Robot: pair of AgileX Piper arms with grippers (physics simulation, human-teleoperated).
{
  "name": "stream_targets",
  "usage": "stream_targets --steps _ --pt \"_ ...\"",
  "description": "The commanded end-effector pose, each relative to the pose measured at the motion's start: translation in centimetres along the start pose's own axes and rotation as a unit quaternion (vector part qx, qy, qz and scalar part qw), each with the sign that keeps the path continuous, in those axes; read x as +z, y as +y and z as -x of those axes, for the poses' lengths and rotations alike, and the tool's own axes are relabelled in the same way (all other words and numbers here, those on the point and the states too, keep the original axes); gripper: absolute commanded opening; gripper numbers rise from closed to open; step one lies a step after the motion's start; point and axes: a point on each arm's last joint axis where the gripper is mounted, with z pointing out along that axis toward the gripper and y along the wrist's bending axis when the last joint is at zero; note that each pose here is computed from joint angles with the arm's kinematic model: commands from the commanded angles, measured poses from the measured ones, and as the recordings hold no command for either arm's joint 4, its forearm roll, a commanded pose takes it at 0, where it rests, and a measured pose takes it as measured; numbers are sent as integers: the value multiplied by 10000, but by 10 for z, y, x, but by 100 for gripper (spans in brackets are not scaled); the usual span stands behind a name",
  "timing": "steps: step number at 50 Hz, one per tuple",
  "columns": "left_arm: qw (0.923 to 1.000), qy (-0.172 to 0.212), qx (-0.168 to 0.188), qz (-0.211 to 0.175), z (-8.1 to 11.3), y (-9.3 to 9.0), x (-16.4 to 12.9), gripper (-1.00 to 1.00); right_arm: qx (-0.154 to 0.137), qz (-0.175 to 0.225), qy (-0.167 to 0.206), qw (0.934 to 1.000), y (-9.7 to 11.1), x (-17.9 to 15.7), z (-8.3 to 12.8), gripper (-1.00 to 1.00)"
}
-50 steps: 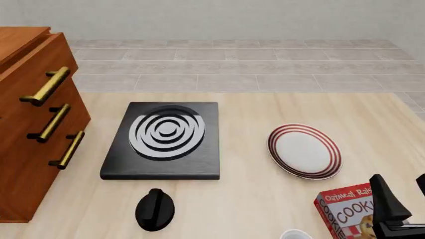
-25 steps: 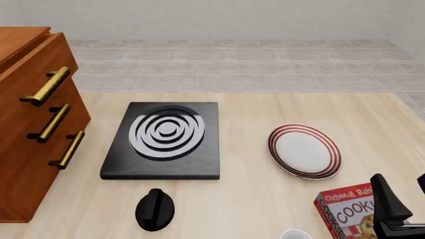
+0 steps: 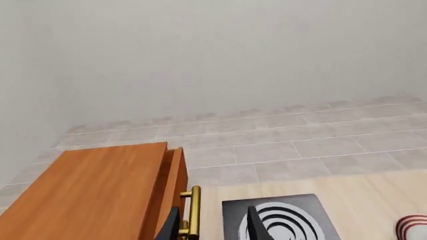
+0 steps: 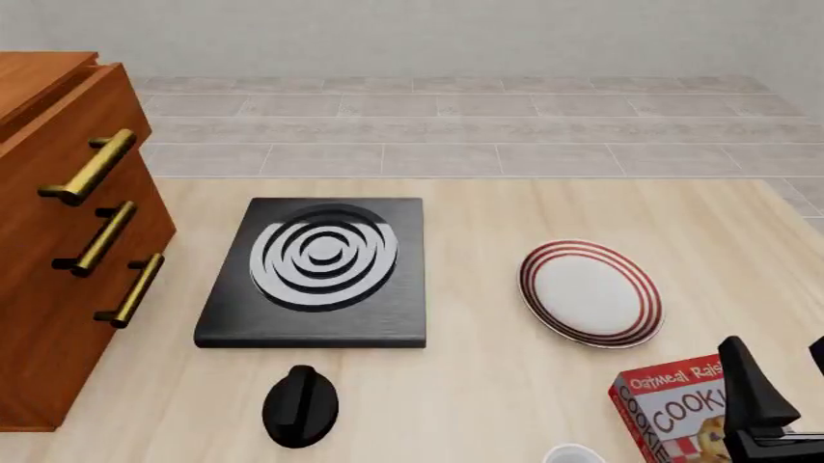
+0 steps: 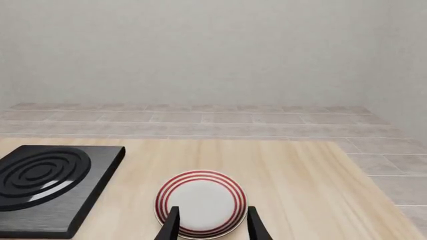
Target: Pick the akita bowl in the top layer of the wooden cabinet and place it on the plate.
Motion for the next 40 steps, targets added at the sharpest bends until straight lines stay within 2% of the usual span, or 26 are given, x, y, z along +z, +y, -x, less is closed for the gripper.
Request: stream_targets --steps 1,7,10,14,18,24,26,28,29,35,38,40 --pt "9988 467 126 -33 7 1 20 100 6 -1 4 10000 0 0 0 100" --pt "9973 677 281 -64 11 1 27 100 7 -2 6 10000 0 0 0 100" --pt "9964 746 404 63 14 5 29 100 6 0 7 10000 0 0 0 100" --pt "9960 846 303 30 16 5 32 100 5 5 12 10000 0 0 0 100" --pt "9951 921 356 33 20 6 33 100 5 7 16 10000 0 0 0 100" --pt "9942 999 356 151 25 9 35 100 10 -2 11 10000 0 0 0 100" --pt "9940 1057 233 143 24 9 37 100 11 0 12 10000 0 0 0 100" --pt "9938 1077 241 152 24 10 38 100 12 0 13 10000 0 0 0 100" --pt "9929 1110 354 239 25 12 38 100 18 -1 14 10000 0 0 0 100" --pt "9922 1169 283 315 29 15 37 100 14 4 15 10000 0 0 0 100" --pt "9900 1321 329 375 25 17 42 100 25 5 26 10000 0 0 -1 100" --pt "9885 1457 192 361 23 17 46 100 23 8 28 10000 0 0 -1 100"
